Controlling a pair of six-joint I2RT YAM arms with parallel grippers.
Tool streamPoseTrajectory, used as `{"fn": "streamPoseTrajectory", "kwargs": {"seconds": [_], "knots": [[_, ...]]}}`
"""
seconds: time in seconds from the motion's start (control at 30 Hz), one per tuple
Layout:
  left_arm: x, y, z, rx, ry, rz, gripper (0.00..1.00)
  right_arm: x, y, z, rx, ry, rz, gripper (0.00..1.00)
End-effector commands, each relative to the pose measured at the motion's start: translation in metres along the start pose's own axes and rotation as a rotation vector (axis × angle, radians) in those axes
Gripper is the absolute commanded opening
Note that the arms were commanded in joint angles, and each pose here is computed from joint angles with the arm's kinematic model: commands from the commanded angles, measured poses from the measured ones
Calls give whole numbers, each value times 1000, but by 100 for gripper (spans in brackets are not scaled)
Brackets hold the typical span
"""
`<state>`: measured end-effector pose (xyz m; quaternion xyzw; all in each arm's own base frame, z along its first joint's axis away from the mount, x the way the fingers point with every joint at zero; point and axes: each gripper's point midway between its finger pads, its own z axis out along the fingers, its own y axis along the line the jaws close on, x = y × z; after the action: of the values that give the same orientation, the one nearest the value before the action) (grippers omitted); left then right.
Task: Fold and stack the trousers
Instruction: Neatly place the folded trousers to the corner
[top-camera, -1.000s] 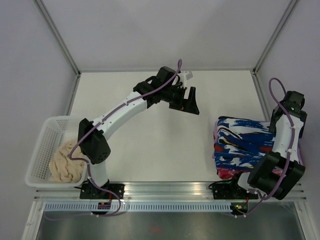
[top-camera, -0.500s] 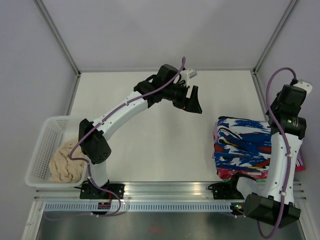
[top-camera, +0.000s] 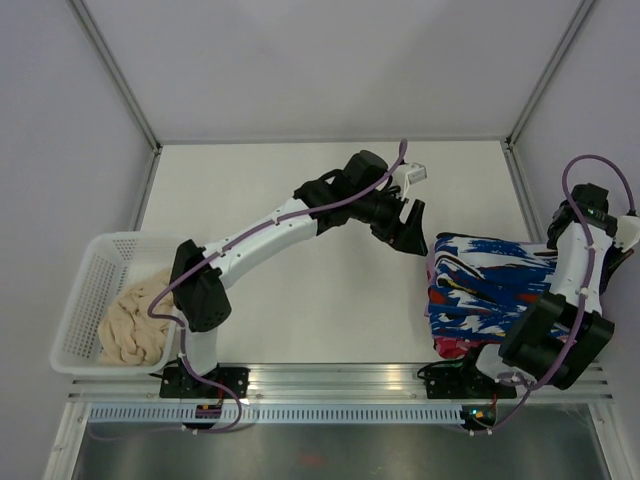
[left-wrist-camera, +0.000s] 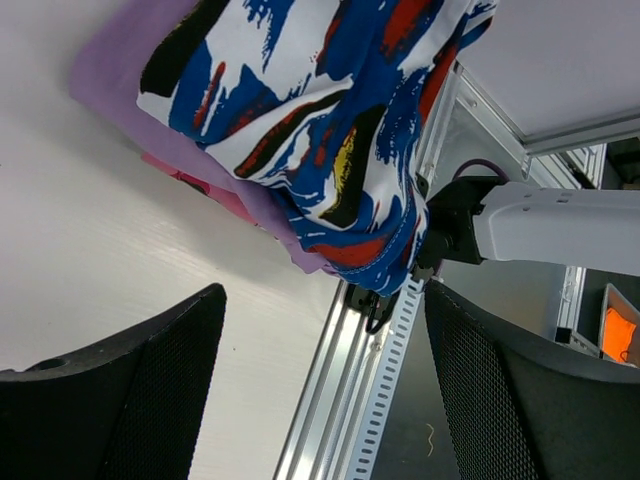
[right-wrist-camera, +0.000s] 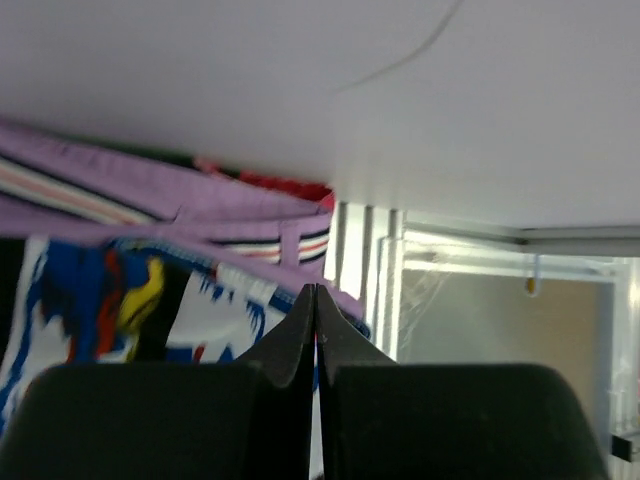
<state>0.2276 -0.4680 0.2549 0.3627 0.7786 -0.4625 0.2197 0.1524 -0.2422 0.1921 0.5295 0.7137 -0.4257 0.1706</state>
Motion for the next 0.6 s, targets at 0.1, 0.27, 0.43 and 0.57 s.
{"fn": "streamPoseTrajectory", "kwargs": {"seconds": [0.1,0.27,0.43,0.57], "knots": [[-8,5,-1,-2,-39,58,85,10,-20,24,206,-59,-93,0],[-2,11,5,-4,-27,32,85,10,-11,14,70,-47,-74,0],[0,7,7,29,-24,29,85,-28,-9,-18,-72,-119,36,0],[1,6,8,37,-21,30,85,-21,3,-39,-245,-82,102,0]]}}
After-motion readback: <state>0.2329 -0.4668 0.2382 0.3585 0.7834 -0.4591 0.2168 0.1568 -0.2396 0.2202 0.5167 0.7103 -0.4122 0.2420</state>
